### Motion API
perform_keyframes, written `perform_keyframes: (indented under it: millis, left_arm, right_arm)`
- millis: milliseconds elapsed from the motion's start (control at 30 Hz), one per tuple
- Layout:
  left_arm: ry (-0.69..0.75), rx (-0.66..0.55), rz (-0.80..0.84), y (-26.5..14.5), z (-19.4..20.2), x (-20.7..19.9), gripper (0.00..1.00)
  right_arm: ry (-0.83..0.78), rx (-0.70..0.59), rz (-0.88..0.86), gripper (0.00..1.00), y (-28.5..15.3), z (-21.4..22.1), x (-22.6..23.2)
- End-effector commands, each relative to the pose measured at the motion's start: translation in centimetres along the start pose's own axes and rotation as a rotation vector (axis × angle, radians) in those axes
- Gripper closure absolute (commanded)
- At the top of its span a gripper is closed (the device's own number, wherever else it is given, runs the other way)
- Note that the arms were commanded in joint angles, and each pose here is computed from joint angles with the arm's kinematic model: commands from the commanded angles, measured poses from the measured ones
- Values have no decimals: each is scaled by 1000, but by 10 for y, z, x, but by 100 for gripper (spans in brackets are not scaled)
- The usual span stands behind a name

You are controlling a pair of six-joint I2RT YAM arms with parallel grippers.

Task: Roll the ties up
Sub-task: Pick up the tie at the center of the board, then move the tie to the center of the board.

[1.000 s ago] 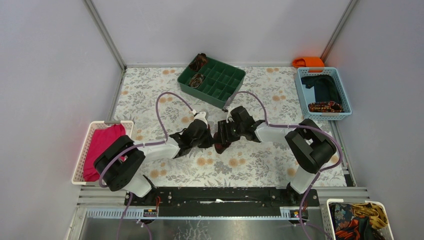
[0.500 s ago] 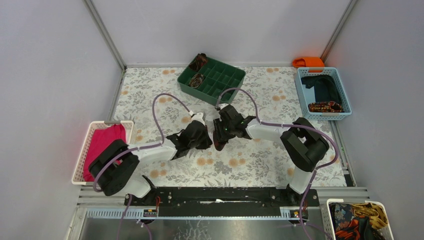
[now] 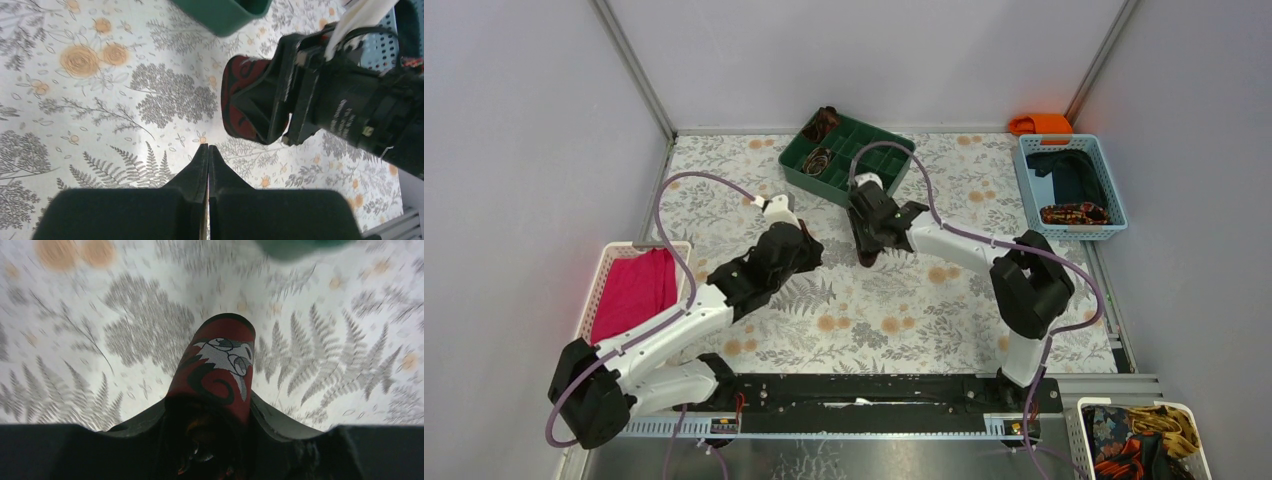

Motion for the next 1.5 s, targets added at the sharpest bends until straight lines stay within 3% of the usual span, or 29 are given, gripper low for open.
perform_keyframes:
  millis: [0,200,467,767,1100,1467]
  left_arm:
    - [31,-14,-81,-1,-13,13,100]
    - [18,-11,-110,12,-31,26,100]
    - [13,-8,-112,22,-39,37,100]
    - [10,30,-94,37,-30,40,100]
    - [0,43,-38,38,-28,36,100]
    - [-18,59,12,40,-24,32,100]
  right_arm:
    - [30,-120,64,100,-13,-56,2]
    - [218,-224,-6,100,-4,-138,-16]
    - [319,-243,-27,100,51,-184,-33]
    - [386,-193,33,100,80,-161,-50]
    - [428,-124,230,100,70,-127,-74]
    - [436,-106,303,100,53,-102,-95]
Point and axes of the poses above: each gripper's point midway between its finger pads, its own y axis out along the fingers, its own x axis along the line the jaws close on, z = x × y, the point moved 9 cm from there along -y, back along the fingers, and after that the axes turned 6 degrees about y, right-handed, at the moved point
